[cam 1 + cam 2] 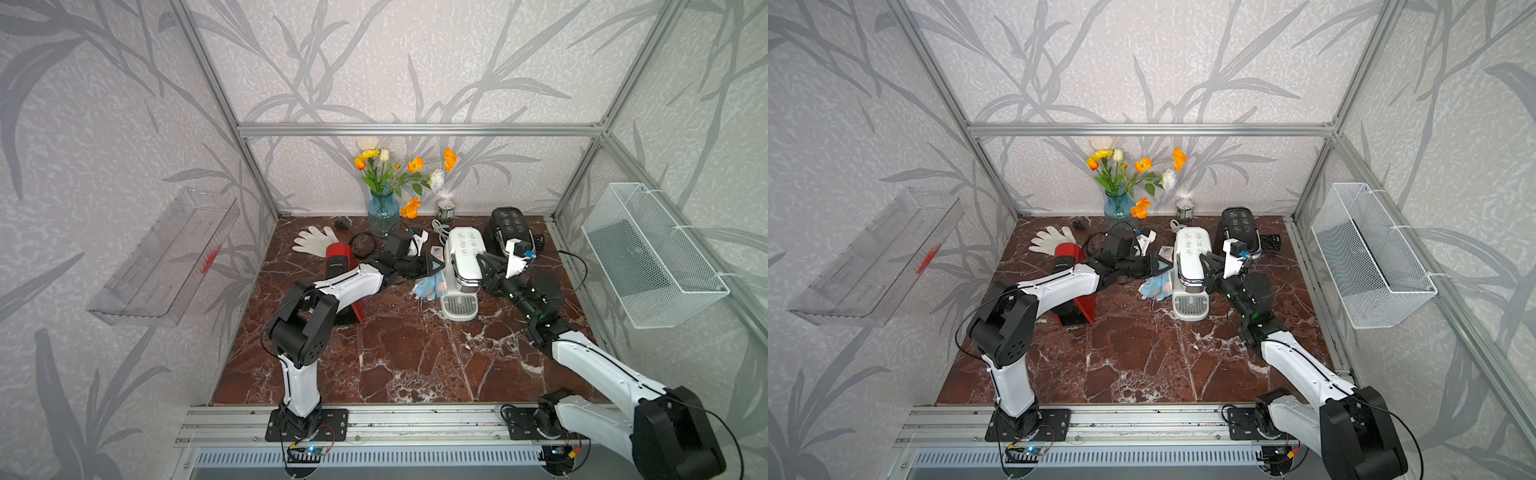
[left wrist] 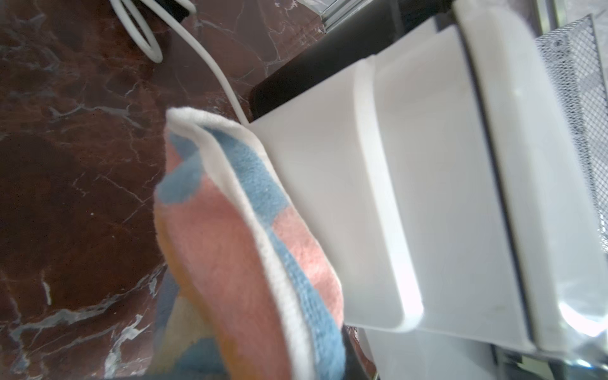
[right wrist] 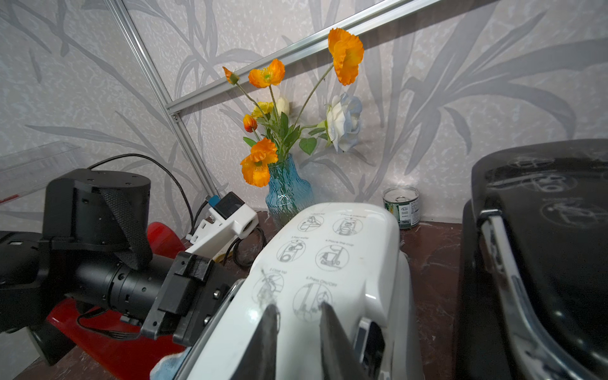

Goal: Wipe the surface of a coffee machine
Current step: Wipe the dirt from the surface of the coffee machine.

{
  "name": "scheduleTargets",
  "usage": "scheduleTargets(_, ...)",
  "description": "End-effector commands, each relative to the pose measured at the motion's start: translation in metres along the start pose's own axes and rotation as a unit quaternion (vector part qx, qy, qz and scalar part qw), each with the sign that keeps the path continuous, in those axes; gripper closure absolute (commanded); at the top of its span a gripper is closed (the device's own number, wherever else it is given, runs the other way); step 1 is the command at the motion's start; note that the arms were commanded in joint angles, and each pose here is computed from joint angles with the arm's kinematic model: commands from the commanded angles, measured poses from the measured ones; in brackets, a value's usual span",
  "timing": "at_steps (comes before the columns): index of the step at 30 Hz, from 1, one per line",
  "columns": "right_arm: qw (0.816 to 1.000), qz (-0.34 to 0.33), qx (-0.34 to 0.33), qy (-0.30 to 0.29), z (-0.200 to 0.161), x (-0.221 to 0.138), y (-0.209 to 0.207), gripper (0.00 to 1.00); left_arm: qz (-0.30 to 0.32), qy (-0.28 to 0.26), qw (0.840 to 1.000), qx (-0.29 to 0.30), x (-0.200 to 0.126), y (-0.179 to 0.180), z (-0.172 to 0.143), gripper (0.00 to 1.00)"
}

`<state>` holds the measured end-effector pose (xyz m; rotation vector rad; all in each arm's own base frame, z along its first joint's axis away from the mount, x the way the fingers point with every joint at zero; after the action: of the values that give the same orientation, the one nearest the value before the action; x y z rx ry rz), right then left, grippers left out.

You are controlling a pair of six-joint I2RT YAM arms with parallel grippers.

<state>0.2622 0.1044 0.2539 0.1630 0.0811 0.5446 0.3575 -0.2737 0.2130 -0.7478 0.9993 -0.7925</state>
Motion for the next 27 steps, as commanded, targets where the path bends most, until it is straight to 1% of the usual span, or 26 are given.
scheduleTargets(1,0.987,0.003,0.045,0.157,-0.063,-0.002,-0.001,0.76,-0.123,0.016,0.989,0.080,-0.011,-0.056,-0.006,1.00)
scheduleTargets(7,0.988,0.000,0.046,0.145,-0.053,-0.006,0.001,0.76,-0.165,0.005,0.981,0.102,-0.022,-0.069,-0.007,1.00)
scheduleTargets(10,0.990,-0.012,0.049,0.133,-0.043,-0.009,0.001,0.75,-0.163,0.005,0.980,0.110,-0.028,-0.072,-0.010,1.00)
scheduleTargets(13,0.990,-0.018,0.058,0.125,-0.031,-0.011,0.001,0.75,-0.152,0.010,0.982,0.108,-0.030,-0.067,-0.014,1.00)
scheduleTargets(16,0.990,-0.019,0.064,0.125,-0.022,-0.010,0.002,0.75,-0.157,0.006,0.984,0.089,-0.024,-0.054,-0.020,1.00)
scheduleTargets(22,0.988,-0.018,0.074,0.137,-0.019,-0.001,0.001,0.75,-0.180,0.002,0.983,0.033,0.005,-0.019,-0.028,1.00)
scheduleTargets(24,0.987,-0.013,0.080,0.140,-0.019,0.002,0.001,0.75,-0.151,-0.001,0.989,0.012,0.016,-0.003,-0.029,1.00)
scheduleTargets(27,0.987,-0.013,0.082,0.140,-0.018,0.001,0.001,0.75,-0.080,-0.009,0.997,-0.010,0.028,0.021,-0.030,1.00)
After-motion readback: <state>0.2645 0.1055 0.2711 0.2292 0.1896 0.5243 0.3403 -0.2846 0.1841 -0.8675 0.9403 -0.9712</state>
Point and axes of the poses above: each gripper's point midway between its finger pads, its own x axis out along the fingers, its own y axis along the line the jaws close on, z = x × y, the point moved 10 cm from there along -x, back along the fingers, and after that the axes turned 9 degrees about -x, right-handed, at the moved point
